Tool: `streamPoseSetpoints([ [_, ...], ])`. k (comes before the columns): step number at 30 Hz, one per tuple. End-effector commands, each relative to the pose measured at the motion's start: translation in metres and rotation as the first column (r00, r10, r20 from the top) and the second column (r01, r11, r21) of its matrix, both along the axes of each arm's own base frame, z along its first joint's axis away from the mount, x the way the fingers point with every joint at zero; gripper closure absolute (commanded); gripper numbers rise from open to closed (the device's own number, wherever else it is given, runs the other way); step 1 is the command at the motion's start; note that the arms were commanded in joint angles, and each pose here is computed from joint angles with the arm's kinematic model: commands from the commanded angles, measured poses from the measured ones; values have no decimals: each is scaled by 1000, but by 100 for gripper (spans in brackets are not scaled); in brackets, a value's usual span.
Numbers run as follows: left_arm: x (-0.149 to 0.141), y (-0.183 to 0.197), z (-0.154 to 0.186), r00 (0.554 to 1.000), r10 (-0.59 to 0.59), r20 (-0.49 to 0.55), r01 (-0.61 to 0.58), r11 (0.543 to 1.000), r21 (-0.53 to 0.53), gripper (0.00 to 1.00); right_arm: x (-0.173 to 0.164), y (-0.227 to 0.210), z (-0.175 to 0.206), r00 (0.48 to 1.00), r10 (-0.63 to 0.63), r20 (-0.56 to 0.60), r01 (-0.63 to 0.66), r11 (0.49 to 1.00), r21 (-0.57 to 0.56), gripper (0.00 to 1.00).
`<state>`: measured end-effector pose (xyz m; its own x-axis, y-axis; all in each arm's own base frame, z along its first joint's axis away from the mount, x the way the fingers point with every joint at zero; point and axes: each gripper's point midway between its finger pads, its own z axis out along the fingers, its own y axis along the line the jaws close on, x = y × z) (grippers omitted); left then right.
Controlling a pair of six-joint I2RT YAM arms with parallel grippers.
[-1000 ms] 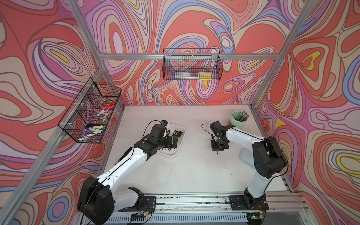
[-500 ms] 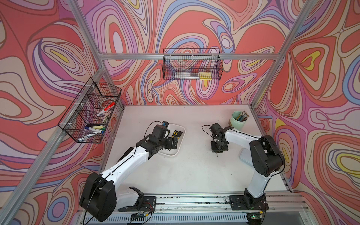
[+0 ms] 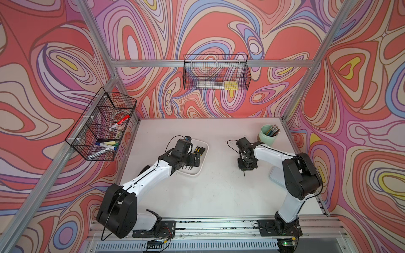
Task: Take the file tool out of the storage box
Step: Place the file tool at the center of the board, then pick up the file tool from the storage box.
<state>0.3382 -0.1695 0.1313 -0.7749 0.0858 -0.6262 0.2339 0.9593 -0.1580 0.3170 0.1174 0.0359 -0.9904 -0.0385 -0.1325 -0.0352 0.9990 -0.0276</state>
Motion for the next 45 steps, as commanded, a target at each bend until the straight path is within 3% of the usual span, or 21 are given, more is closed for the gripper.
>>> streamPoseSetpoints([
  [1, 16, -2, 5, 1000, -2, 21, 1, 999, 45, 3, 20, 4, 45, 991, 16, 131, -20, 999, 32, 73],
  [11, 64, -14, -11, 1000, -13, -22, 16, 985, 171, 23, 26, 40, 119, 928, 70, 367, -173, 952, 254, 40],
  [17, 88, -16, -26, 998, 17, -55, -4, 974, 229, 34, 18, 59, 141, 889, 89, 449, -270, 894, 357, 2],
  [23, 100, 0, -45, 989, 102, -104, -65, 949, 309, 47, 13, 63, 141, 883, 90, 461, -291, 875, 387, 2],
  [30, 108, 16, -62, 978, 157, -133, -104, 935, 340, 51, 14, 61, 132, 891, 92, 445, -279, 883, 376, 2],
  [45, 120, 25, -89, 969, 166, -181, -98, 936, 337, 58, 13, 60, 129, 893, 82, 442, -269, 885, 379, 2],
])
